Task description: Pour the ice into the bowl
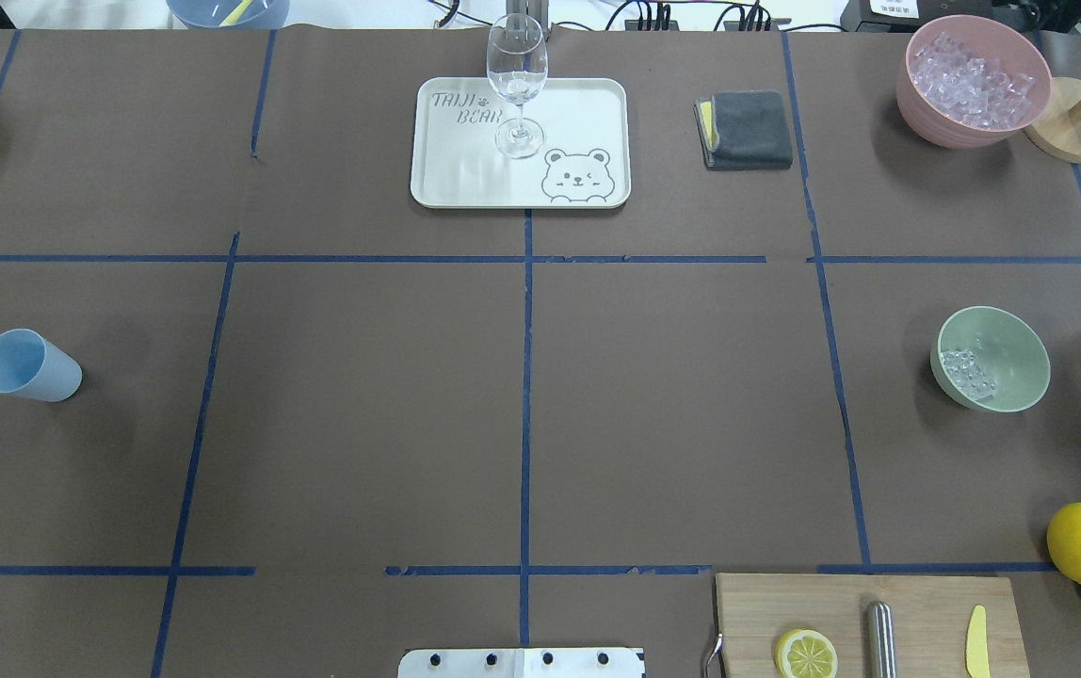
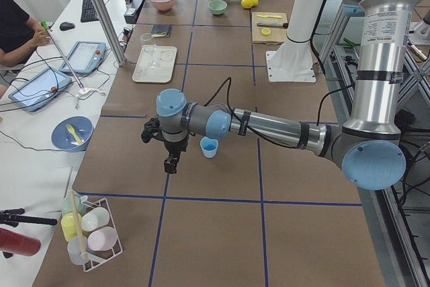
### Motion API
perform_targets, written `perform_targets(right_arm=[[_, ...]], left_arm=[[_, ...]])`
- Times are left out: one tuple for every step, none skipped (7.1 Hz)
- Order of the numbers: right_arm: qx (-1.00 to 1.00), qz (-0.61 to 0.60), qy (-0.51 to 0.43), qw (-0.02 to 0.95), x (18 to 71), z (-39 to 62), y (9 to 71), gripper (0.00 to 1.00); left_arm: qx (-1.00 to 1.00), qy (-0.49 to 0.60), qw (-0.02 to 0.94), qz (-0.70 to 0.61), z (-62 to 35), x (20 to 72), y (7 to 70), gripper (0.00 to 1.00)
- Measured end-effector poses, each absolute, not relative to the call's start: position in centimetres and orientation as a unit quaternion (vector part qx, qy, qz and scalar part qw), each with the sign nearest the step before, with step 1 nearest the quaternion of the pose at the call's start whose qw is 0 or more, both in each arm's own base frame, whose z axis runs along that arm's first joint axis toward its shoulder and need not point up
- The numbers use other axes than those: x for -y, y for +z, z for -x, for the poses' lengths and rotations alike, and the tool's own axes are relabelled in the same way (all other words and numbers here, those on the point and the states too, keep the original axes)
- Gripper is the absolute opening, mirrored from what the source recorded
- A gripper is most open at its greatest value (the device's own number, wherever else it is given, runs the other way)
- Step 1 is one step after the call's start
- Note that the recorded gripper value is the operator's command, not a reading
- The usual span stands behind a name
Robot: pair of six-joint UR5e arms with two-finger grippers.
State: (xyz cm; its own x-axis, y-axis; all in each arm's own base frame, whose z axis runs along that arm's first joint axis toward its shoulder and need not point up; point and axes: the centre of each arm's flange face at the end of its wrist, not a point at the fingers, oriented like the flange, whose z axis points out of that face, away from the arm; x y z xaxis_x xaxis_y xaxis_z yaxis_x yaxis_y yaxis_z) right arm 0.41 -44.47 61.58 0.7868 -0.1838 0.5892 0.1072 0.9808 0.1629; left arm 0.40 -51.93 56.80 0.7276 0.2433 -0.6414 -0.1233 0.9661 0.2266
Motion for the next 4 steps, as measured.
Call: perform_targets(right_arm=[[0.362,-0.064,-0.063,0.928,43.9,-3.6,62.5,1.00],[0.390,-0.073,-0.054,0.916,43.4,-5.9,63.3,1.00],[0.402,-0.080,-0.049,0.911,43.0,-7.2,63.6,1.00],[0.407,-0.077,-0.043,0.909,42.8,-7.8,63.6,1.00]], left_arm=[[-0.354,0.096,0.926,-0.085,0.0,51.9,56.9,1.00],[-0.354,0.094,0.927,-0.085,0.2,51.9,57.0,1.00],[-0.353,0.093,0.927,-0.085,0.2,51.9,57.1,1.00],[-0.353,0.093,0.927,-0.084,0.3,51.9,57.1,1.00]])
